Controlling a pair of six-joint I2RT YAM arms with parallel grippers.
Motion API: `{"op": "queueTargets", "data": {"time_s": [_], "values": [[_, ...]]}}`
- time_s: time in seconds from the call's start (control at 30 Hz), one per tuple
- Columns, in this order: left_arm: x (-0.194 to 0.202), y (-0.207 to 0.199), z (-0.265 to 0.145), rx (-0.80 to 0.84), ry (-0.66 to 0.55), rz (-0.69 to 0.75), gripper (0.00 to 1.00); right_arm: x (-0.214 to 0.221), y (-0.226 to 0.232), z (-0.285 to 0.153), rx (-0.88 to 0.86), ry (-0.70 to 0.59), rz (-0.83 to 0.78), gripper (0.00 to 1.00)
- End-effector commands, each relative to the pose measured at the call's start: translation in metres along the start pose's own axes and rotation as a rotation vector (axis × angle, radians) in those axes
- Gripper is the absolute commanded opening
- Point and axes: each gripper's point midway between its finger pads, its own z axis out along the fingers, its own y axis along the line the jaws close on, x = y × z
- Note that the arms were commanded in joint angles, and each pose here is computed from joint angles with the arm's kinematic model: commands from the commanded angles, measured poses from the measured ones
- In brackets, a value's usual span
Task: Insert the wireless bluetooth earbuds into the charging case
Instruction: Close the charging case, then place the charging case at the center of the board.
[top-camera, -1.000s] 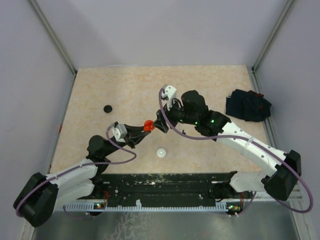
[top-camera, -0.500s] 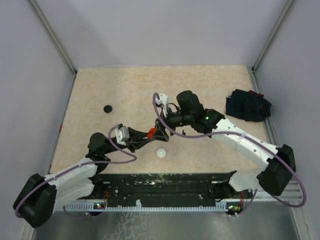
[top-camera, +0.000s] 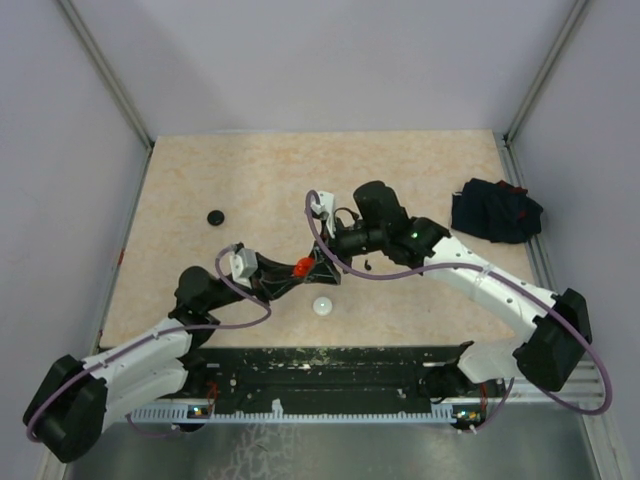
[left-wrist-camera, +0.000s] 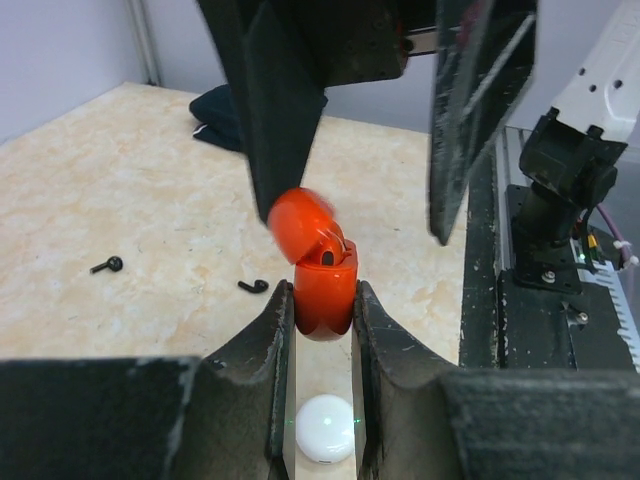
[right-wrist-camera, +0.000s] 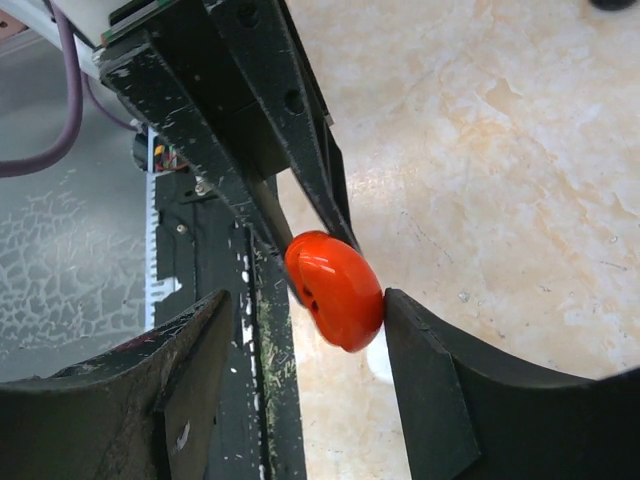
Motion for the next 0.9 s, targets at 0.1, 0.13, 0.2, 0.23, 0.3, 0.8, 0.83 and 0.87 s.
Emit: {"op": "queueTargets", "data": {"time_s": [0.1,0.13,0.2,0.23,0.3,0.8,0.83,0.87], "values": [[0.003,0.019,-0.005,-0.147,0.024,-0.113,0.00,-0.030,0.014,-0.018,-0.011,-0.084,-0.091,0.61],[0.005,0.020,-0.006,-0.160,0.029,-0.134,0.00,-0.030,0.014,-0.018,-0.010,-0.086,-0.091,0.61],[0.009,0.021,-0.006,-0.179,0.043,-0.178,0.00,-0.030,0.012,-0.018,0.006,-0.088,-0.088,0.61],[0.011,0.023,-0.006,-0.190,0.050,-0.203,0.00,-0.031,0.008,-0.019,0.033,-0.091,-0.081,0.61],[0.017,0.025,-0.006,-0.218,0.071,-0.267,0.00,-0.034,-0.004,-0.022,0.115,-0.110,-0.066,0.61],[0.114,0.031,-0.029,-0.481,0.418,-0.747,0.05,-0.015,-0.055,-0.035,0.451,-0.264,0.111,0.63],[0.117,0.032,-0.029,-0.490,0.418,-0.761,0.05,-0.014,-0.056,-0.036,0.460,-0.280,0.111,0.63],[0.121,0.032,-0.029,-0.496,0.423,-0.768,0.06,-0.008,-0.058,-0.036,0.473,-0.288,0.116,0.63]]}}
